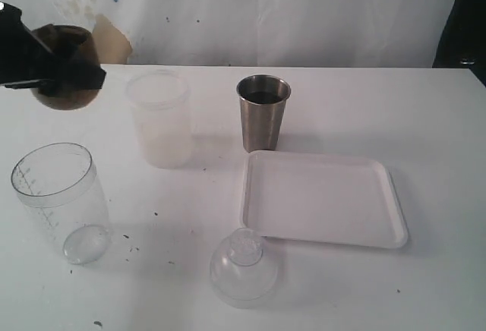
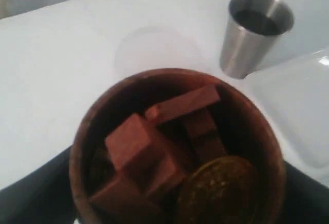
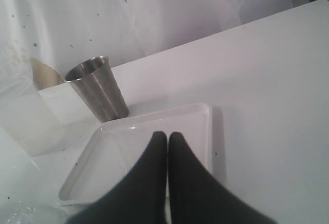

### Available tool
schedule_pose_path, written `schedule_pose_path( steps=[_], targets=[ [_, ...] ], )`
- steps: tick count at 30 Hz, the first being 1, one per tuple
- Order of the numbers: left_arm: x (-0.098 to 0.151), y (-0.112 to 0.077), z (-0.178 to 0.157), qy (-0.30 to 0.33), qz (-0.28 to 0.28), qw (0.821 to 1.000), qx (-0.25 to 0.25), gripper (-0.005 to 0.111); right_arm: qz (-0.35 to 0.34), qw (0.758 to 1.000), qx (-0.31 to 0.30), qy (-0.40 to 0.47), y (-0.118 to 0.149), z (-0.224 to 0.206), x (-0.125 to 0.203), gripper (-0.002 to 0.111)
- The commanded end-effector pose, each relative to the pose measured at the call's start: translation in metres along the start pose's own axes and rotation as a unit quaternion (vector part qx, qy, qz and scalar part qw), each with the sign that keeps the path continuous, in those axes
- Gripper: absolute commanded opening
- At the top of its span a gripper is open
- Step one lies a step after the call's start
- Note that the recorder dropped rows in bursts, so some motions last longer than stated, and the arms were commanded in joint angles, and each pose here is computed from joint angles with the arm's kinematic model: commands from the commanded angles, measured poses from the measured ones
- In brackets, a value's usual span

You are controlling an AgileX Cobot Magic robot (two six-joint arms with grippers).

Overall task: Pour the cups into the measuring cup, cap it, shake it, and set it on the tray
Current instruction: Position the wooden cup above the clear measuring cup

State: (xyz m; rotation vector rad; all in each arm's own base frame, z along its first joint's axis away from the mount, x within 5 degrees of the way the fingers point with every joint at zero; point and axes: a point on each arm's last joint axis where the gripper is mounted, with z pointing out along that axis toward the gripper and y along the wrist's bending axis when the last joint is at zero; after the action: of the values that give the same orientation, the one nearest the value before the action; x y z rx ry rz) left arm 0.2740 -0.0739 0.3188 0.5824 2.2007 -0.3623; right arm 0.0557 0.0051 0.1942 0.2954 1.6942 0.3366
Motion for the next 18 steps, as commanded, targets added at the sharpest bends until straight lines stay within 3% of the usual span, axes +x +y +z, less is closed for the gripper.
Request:
schedule_pose_path(
  steps=[1,5,7,8,10,15,18],
  targets=[
    [-0.006,0.007,-0.025,0.021,0.041,0.996,-0.070,0.000,0.000,1.000,0.001,-0.006,-0.001,0.000,0.000,0.000],
    [0.007,0.000,-0.036,0.028,0.125,0.986,-0.111,0.000,0.000,1.000,0.001,-0.006,-0.001,0.000,0.000,0.000],
    [0.016,-0.013,-0.040,0.043,0.199,0.969,-0.137,0.000,0.000,1.000,0.001,-0.006,-0.001,0.000,0.000,0.000],
    [0.021,-0.017,-0.042,0.054,0.235,0.955,-0.173,0.000,0.000,1.000,0.001,-0.006,-0.001,0.000,0.000,0.000],
    [0.032,-0.021,-0.042,0.069,0.256,0.938,-0.223,0.000,0.000,1.000,0.001,-0.006,-0.001,0.000,0.000,0.000],
    [0.043,-0.034,-0.036,0.082,0.314,0.903,-0.283,0.000,0.000,1.000,0.001,-0.006,-0.001,0.000,0.000,0.000],
    [0.045,-0.038,-0.041,0.114,0.351,0.872,-0.320,0.000,0.000,1.000,0.001,-0.006,-0.001,0.000,0.000,0.000]
  ],
)
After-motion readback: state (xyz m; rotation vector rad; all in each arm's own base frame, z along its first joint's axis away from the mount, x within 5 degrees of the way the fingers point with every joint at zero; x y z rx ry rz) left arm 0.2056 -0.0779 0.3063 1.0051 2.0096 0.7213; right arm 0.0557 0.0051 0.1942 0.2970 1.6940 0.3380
